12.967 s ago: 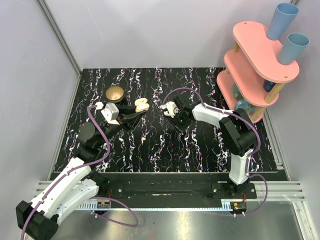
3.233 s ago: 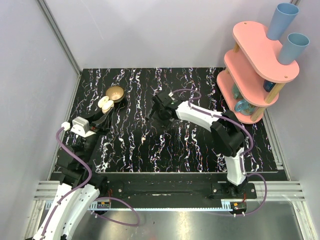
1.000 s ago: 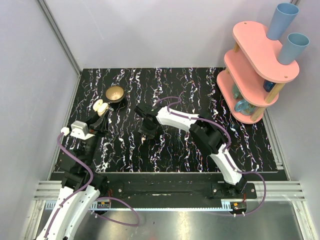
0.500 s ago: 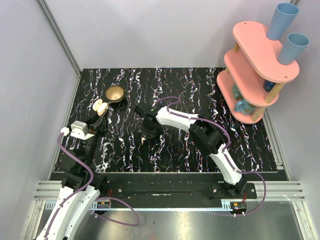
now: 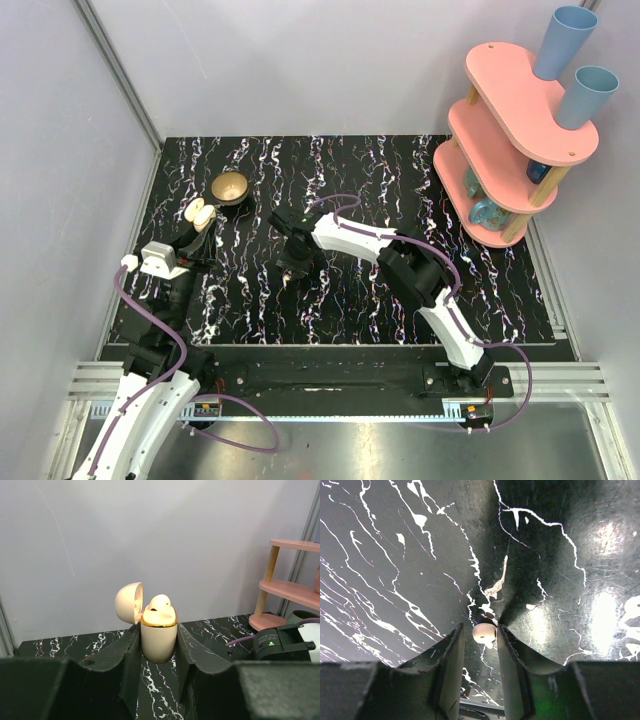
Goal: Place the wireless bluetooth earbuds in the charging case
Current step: Pick up the left earbud from the center of the board.
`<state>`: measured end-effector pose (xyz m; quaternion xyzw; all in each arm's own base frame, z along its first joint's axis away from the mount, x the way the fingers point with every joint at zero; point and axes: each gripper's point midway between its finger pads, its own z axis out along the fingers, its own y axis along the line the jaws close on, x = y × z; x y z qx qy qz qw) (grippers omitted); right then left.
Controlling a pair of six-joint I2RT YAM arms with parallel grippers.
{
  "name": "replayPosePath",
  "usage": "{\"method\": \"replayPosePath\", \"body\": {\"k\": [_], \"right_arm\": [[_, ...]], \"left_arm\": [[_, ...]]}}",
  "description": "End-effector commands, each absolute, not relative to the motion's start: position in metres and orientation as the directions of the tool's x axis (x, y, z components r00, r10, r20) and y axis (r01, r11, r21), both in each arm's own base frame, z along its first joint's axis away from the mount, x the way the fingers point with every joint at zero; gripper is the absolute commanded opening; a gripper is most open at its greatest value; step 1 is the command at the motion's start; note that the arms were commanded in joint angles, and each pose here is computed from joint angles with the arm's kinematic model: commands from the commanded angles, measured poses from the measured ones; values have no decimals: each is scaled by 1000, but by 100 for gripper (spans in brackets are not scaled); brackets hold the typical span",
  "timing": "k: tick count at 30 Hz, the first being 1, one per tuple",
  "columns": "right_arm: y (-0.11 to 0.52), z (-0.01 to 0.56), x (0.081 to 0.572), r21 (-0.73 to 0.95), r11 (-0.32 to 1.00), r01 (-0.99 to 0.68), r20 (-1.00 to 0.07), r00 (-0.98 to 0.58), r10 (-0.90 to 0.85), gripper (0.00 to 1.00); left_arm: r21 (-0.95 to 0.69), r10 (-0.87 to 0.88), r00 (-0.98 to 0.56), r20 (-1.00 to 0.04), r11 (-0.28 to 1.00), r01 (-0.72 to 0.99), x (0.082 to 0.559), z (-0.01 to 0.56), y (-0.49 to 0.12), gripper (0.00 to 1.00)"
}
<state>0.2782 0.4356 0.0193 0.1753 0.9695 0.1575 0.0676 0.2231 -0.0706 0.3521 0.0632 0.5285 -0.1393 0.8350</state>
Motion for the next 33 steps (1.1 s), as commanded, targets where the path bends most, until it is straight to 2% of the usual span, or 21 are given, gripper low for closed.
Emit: {"method": "replayPosePath", "body": {"k": [1, 6, 20, 25, 33], "right_arm": [[435, 8, 277, 306, 897, 320, -62, -933, 354, 39], [435, 7, 276, 304, 897, 320, -60, -934, 353, 34], [429, 7, 280, 300, 896, 326, -62, -931, 359, 32], [431, 10, 283, 314, 898, 308, -72, -935, 347, 16], [430, 37, 300, 361, 908, 214, -193, -935, 297, 1]], "left_arm": [[-42, -163, 446, -880, 962, 268, 221, 363, -63, 0], [-42, -162, 443, -882, 962, 268, 221, 363, -63, 0], [-41, -161, 442, -882, 962, 269, 221, 364, -63, 0], [-38, -162, 440, -883, 960, 276, 221, 365, -65, 0], [-37, -159, 436, -886, 961, 275, 222, 364, -65, 0]]}}
